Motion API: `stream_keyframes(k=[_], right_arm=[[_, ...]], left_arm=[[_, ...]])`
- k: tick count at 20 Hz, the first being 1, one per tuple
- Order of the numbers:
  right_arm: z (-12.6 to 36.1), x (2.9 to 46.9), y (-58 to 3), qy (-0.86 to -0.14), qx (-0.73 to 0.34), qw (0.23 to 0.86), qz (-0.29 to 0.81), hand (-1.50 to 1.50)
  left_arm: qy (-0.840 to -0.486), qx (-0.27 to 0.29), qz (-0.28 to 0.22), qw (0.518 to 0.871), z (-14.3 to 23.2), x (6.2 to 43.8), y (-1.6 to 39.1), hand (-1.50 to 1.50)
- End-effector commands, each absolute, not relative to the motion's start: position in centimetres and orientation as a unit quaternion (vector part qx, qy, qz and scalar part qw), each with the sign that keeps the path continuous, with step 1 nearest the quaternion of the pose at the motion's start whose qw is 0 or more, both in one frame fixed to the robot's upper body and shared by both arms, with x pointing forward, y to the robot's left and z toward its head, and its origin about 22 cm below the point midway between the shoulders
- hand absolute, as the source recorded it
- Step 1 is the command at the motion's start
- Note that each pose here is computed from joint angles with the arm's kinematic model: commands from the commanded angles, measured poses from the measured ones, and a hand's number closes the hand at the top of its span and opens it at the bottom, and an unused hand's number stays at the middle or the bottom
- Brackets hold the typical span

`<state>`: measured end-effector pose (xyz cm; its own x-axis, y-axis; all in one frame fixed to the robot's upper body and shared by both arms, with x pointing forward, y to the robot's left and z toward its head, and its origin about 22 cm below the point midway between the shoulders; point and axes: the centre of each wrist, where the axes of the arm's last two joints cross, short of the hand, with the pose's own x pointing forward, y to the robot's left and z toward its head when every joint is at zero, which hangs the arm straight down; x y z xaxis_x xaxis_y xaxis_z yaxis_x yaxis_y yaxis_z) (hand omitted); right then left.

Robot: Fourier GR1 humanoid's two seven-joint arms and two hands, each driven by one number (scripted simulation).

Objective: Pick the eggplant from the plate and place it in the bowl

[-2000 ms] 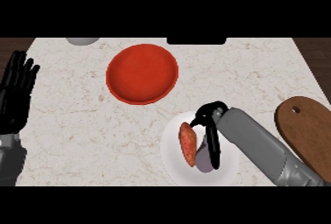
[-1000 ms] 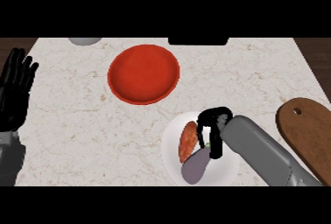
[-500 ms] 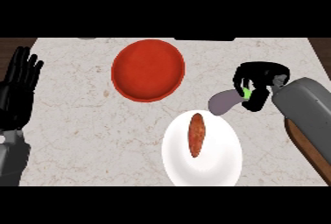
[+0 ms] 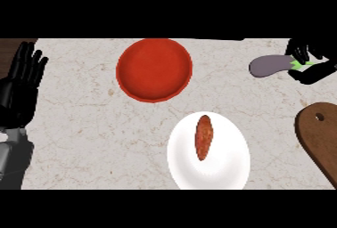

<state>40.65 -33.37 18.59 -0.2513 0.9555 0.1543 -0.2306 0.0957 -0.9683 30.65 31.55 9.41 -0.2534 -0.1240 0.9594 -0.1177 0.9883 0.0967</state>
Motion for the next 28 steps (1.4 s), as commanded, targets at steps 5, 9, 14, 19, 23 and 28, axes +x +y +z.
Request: stream_keyframes(k=[5, 9, 14, 19, 23, 28], right_arm=[[22.1, 42.1, -37.3, -0.682, -0.298, 0.418, 0.521, 1.50], [23.2, 43.3, -36.5, -0.743, -0.225, 0.401, 0.486, 1.50], [24.9, 45.1, -33.2, -0.770, -0.122, 0.409, 0.474, 1.50], [27.7, 47.0, -27.4, -0.758, -0.090, 0.425, 0.487, 1.50], [27.5, 47.8, -20.8, -0.750, -0.069, 0.428, 0.500, 1.50], [28.1, 47.9, -17.6, -0.725, -0.057, 0.424, 0.540, 1.50]], left_arm=[[-0.792, 0.072, -0.011, 0.606, 8.5, 30.7, 31.1, 0.00], [-0.790, 0.071, -0.010, 0.609, 8.4, 30.3, 29.7, 0.00], [-0.790, 0.089, 0.001, 0.607, 8.7, 30.4, 30.2, 0.00], [-0.780, 0.075, -0.006, 0.621, 7.2, 29.8, 30.8, 0.00], [-0.779, 0.089, 0.002, 0.621, 9.7, 30.7, 31.7, 0.00], [-0.780, 0.091, 0.004, 0.619, 8.3, 30.9, 32.1, 0.00]])
